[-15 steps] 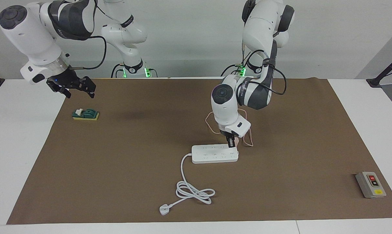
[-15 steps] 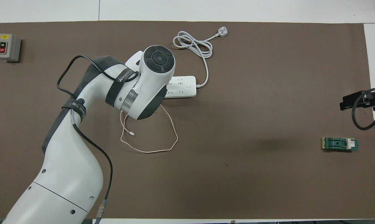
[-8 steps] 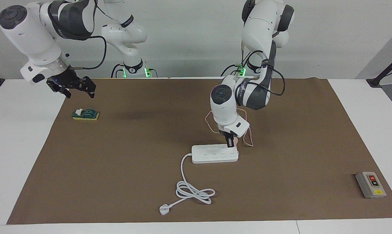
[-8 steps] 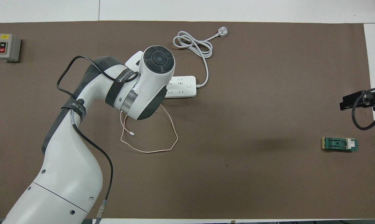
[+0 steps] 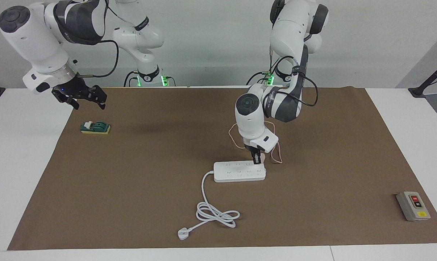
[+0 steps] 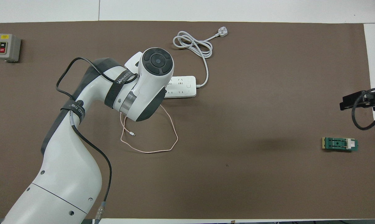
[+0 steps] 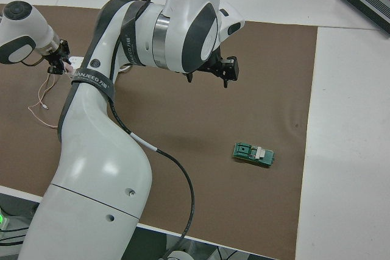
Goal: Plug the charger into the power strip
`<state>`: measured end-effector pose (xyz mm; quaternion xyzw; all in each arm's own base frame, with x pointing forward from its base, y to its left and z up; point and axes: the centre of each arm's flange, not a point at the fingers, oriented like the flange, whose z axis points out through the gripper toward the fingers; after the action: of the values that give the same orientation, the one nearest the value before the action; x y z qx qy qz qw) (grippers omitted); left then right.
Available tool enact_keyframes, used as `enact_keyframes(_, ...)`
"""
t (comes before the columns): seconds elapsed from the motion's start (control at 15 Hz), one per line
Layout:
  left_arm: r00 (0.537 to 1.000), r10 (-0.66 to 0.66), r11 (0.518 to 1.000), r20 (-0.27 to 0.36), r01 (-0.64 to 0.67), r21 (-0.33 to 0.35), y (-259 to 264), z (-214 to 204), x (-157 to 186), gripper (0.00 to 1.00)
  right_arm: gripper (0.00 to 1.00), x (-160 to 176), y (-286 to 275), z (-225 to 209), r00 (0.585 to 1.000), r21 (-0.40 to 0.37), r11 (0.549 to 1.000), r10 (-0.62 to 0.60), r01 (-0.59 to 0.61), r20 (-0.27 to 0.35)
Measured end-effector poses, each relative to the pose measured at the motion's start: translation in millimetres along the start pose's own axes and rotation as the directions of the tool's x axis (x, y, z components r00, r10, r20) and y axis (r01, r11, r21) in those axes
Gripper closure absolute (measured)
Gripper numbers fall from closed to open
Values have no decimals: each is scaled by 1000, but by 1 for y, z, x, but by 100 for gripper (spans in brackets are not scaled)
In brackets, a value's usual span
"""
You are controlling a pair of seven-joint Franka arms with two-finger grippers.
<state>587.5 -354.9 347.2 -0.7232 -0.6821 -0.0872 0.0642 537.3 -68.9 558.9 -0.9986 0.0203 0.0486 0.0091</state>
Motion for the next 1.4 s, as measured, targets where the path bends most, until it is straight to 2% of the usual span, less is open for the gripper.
enact_keyframes(1.4,1000,28,998,10,-27,-55,-10,13,-2,68,0,0,0,0,1000,0,1000,0,0,0)
